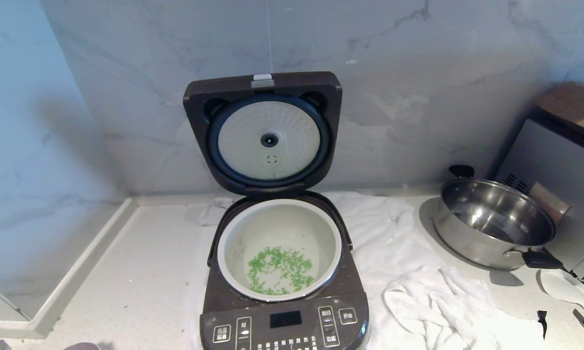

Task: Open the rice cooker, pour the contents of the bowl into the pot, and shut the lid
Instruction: Pour the water from the bowl into the rice cooker

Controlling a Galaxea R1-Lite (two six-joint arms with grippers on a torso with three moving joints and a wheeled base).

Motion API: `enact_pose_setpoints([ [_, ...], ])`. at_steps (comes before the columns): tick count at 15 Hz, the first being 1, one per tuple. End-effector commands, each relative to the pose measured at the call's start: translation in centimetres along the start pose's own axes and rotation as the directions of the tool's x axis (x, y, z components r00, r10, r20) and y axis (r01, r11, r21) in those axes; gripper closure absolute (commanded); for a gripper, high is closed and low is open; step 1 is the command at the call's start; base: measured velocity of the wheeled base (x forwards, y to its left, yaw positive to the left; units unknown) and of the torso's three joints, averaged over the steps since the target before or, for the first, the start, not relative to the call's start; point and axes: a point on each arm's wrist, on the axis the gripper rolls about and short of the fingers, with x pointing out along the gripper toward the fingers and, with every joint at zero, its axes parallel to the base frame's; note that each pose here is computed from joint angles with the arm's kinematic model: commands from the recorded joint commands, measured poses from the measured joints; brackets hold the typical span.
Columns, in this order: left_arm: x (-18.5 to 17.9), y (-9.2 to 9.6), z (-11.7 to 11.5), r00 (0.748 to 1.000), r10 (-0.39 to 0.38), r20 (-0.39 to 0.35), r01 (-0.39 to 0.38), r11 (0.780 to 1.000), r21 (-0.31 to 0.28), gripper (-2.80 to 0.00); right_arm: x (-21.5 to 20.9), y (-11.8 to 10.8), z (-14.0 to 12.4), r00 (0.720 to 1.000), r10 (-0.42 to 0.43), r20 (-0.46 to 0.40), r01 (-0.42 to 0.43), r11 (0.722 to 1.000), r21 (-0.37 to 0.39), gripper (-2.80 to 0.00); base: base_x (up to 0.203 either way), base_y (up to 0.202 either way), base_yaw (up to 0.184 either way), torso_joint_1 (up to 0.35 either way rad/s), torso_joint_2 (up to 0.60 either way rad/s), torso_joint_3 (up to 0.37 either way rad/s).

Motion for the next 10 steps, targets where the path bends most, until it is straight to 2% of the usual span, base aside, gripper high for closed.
enact_pose_setpoints([
  [1, 0.5, -0.7, 0.0, 1.000, -0.006, -0.020, 0.006, 1.000, 0.012, 0.00, 0.0, 0.0, 0.0, 1.000, 0.001, -0.002, -0.001, 1.000, -0.001, 0.00, 0.000, 0.000, 0.000, 0.000, 0.00, 0.000],
  [4, 0.4, -1.4, 0.3, 1.000, -0.020, 0.000, 0.020, 0.999, 0.044, 0.00, 0.0, 0.0, 0.0, 1.000, 0.001, -0.002, -0.001, 1.000, -0.001, 0.00, 0.000, 0.000, 0.000, 0.000, 0.00, 0.000],
  [10, 0.5, -3.7, 1.3, 0.998, -0.028, 0.051, 0.024, 0.997, 0.067, 0.00, 0.0, 0.0, 0.0, 1.000, 0.001, -0.002, -0.001, 1.000, -0.001, 0.00, 0.000, 0.000, 0.000, 0.000, 0.00, 0.000],
])
